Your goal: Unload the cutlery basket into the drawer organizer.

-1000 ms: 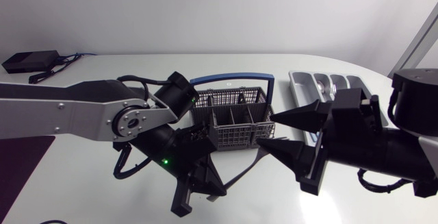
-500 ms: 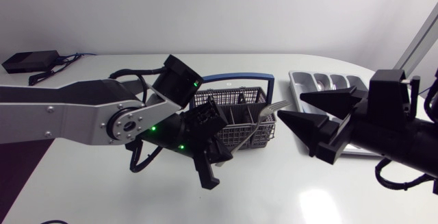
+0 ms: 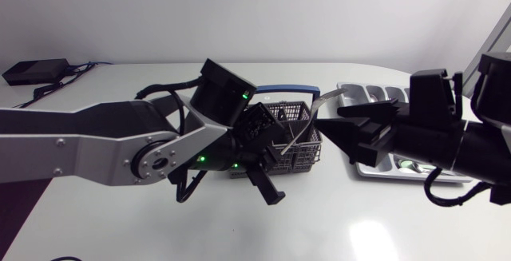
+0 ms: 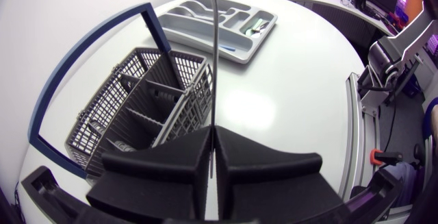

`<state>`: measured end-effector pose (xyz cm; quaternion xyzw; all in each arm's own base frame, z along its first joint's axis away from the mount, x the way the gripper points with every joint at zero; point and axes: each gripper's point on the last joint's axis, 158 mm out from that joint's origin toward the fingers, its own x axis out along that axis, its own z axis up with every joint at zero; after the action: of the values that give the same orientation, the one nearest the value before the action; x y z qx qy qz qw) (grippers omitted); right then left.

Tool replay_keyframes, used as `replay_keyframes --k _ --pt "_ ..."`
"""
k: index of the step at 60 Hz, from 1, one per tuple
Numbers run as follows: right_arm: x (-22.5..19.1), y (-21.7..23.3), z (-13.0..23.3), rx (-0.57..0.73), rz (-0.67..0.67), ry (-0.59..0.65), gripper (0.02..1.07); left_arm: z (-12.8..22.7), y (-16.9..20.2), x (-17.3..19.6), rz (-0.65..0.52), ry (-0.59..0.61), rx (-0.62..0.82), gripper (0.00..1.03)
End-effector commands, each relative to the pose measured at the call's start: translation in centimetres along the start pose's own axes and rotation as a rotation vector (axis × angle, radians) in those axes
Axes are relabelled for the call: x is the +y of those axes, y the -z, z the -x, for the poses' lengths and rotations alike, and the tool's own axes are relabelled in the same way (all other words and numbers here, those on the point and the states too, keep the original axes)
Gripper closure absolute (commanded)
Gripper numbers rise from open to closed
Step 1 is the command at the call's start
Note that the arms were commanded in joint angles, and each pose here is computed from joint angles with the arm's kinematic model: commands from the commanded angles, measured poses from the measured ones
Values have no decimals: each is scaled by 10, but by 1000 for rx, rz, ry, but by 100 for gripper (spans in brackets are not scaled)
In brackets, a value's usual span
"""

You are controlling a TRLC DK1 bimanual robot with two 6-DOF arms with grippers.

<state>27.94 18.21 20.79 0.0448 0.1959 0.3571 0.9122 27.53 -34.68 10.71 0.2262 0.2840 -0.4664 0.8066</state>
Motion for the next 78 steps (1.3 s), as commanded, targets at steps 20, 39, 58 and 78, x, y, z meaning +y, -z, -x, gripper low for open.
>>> replay_keyframes --k 20,39,58,78 --pt "-1 -17 -36 18 -121 -65 39 2 -34 14 104 -53 -90 100" --pt "-3 -24 -53 19 -148 -74 63 2 -40 29 153 -75 -109 100" --pt "3 -25 -65 30 -142 -96 83 0 -40 34 177 -83 -115 100" --pt "7 -21 -70 44 -141 -108 101 2 -41 40 194 -94 -124 100"
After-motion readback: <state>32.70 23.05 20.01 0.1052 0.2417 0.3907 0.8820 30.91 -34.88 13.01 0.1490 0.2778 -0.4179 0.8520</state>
